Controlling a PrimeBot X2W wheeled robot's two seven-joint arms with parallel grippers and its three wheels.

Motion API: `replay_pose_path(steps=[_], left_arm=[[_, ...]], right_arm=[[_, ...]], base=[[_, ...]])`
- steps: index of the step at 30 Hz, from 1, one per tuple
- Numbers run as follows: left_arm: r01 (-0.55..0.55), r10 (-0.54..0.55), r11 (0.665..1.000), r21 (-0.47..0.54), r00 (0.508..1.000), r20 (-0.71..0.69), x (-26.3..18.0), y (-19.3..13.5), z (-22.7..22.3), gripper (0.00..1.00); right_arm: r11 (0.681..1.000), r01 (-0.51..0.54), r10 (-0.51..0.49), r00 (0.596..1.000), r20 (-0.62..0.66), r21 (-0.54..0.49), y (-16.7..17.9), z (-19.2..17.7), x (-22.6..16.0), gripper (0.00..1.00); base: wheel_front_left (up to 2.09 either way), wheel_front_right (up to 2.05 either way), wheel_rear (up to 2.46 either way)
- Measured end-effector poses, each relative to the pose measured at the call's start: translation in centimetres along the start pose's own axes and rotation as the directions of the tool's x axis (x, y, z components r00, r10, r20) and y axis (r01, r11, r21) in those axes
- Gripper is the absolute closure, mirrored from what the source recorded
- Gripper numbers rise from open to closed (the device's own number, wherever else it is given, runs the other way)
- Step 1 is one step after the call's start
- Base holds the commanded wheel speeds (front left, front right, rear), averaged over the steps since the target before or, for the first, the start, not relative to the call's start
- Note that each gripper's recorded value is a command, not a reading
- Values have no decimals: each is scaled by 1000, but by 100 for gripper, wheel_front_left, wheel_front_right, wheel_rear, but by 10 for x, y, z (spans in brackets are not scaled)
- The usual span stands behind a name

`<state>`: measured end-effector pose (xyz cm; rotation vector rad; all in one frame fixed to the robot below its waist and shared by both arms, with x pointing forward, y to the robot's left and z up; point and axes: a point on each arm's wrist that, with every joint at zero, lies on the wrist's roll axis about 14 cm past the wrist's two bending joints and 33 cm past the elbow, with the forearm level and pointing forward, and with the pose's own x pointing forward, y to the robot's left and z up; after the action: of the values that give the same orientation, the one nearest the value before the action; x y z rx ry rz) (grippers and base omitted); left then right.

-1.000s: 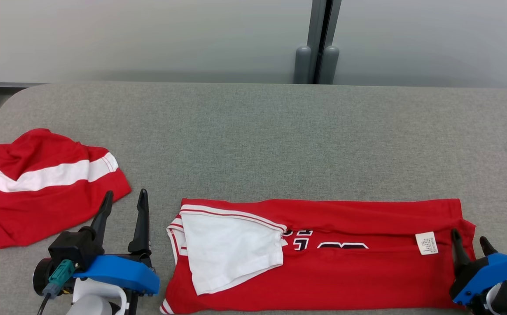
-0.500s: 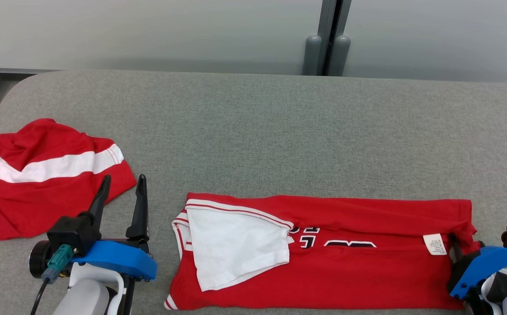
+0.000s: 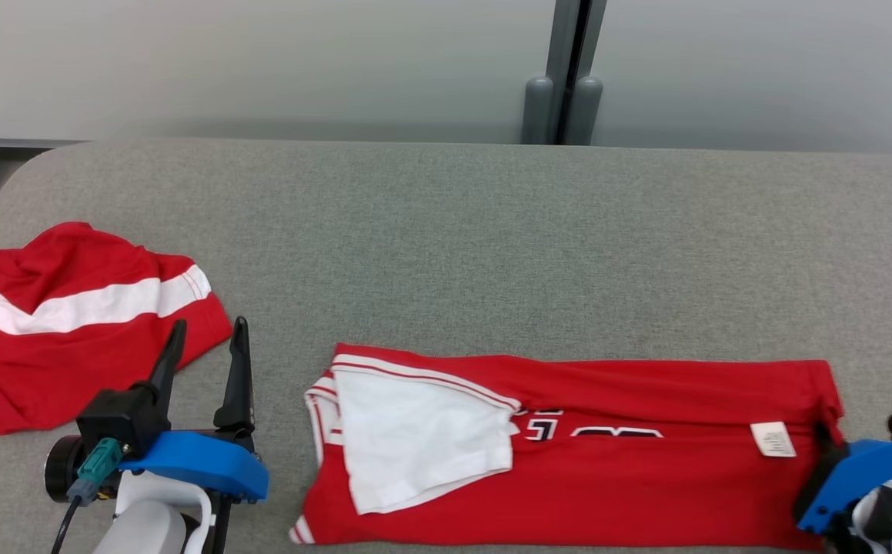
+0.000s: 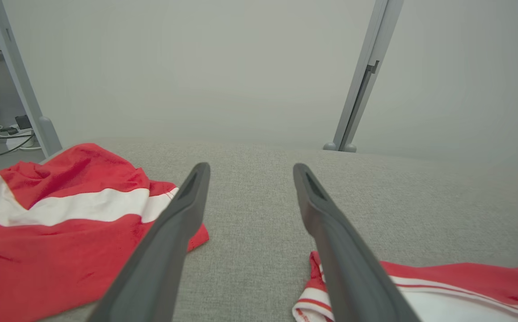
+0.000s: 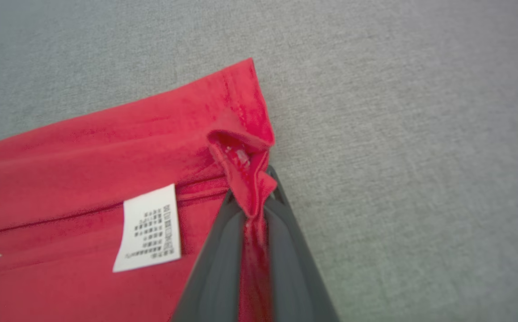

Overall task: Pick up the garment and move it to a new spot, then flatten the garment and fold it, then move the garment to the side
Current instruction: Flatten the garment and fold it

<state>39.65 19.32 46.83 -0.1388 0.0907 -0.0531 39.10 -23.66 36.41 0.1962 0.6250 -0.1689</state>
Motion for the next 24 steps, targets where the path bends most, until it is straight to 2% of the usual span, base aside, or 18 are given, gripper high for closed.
replay_pose_path(steps=[6,13,15,18,21,24], left_arm=[[9,-9,1000,4,1000,-4,-1,-3,-1,0],[28,-28,1000,1,1000,-1,-1,-10,1,0],[33,-33,999,-2,999,-4,-3,-13,0,0],[33,-33,999,-5,999,-3,-5,-13,0,0],[31,-31,999,-14,1000,-5,-6,-13,-1,0],[26,-26,1000,-18,1000,-5,-6,-11,-1,0]], right_arm=[[993,112,-114,989,98,22,-43,31,-18,100],[976,215,-204,961,187,-40,-72,69,-41,100],[978,193,-172,963,209,-81,-59,81,-44,100],[987,106,-79,974,210,-118,-27,85,-43,100],[989,-68,88,984,157,-128,25,71,-39,100],[958,-236,253,962,97,-164,82,52,-43,100]], base=[[0,0,0],[0,0,0],[0,0,0],[0,0,0],[0,0,0],[0,0,0]])
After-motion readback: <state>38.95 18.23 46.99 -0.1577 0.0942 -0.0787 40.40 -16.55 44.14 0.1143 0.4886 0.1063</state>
